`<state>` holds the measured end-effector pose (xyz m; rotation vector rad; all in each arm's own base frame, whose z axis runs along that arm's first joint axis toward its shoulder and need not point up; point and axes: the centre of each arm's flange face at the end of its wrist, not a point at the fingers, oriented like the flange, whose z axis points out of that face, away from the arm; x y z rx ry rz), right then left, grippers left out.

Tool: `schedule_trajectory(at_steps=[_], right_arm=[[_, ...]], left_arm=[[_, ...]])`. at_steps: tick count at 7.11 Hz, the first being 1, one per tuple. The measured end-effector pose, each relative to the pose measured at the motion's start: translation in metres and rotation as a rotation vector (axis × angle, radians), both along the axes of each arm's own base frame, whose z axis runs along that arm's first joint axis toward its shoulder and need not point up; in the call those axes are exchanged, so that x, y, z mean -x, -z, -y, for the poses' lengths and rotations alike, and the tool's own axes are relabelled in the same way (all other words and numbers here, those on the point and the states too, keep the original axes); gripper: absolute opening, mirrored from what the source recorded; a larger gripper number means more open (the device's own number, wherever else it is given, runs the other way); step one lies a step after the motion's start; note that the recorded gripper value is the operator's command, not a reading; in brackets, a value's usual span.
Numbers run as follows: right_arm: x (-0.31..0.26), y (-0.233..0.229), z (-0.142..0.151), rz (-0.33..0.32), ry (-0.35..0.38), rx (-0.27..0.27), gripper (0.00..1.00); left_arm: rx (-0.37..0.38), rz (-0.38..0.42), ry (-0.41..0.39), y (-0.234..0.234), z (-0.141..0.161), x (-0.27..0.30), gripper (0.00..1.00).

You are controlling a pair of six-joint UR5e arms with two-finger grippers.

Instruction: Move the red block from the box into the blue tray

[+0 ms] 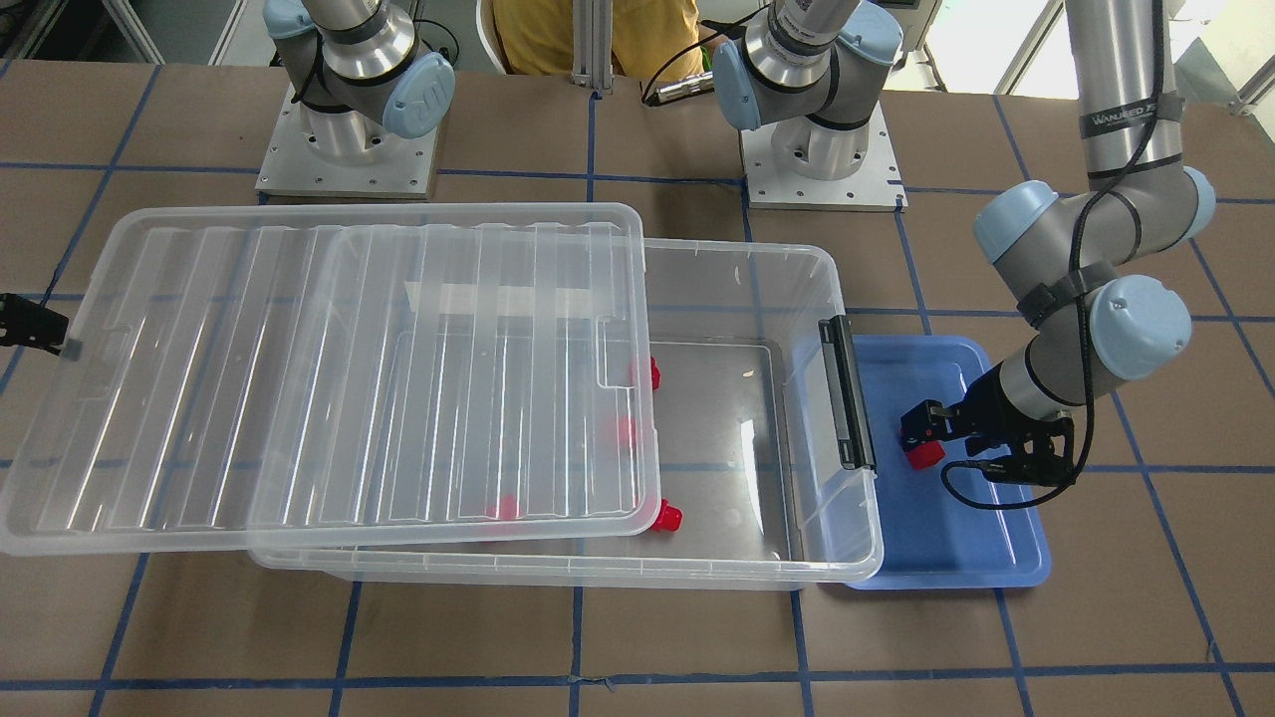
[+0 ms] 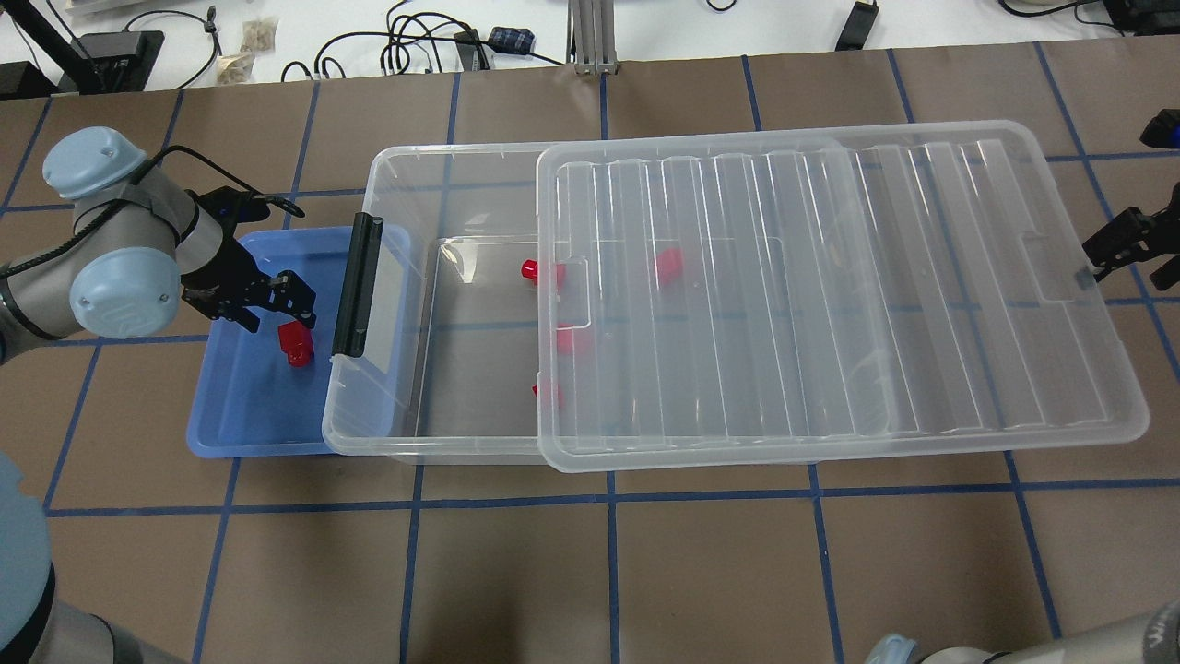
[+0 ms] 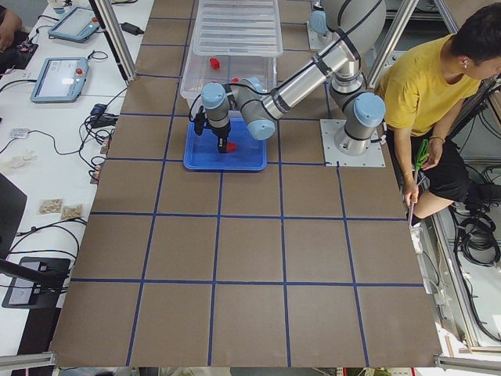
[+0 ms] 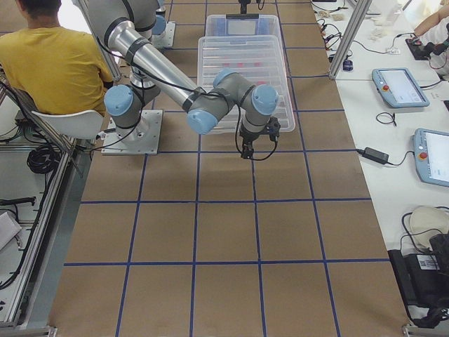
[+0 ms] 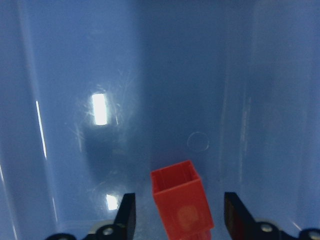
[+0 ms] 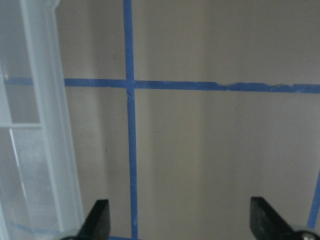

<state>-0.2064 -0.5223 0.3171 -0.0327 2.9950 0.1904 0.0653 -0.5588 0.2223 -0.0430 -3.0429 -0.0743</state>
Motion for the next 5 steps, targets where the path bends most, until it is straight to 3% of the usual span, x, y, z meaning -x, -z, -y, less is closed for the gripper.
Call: schedule_trajectory(at_steps=[3,5], right_arm=[[-0.015,0.005,0.001,0.024,0.057,-0.003,1.0],[-0.026,0.001,0.003,0.02,0.084,-0.002,1.0]], left_arm=[[-0.052,-0.011,-0.055,-0.109,0.002,0.02,1.0],[-0.019,0.013,-0.116,-0.17,0.0,0.088,1.0]])
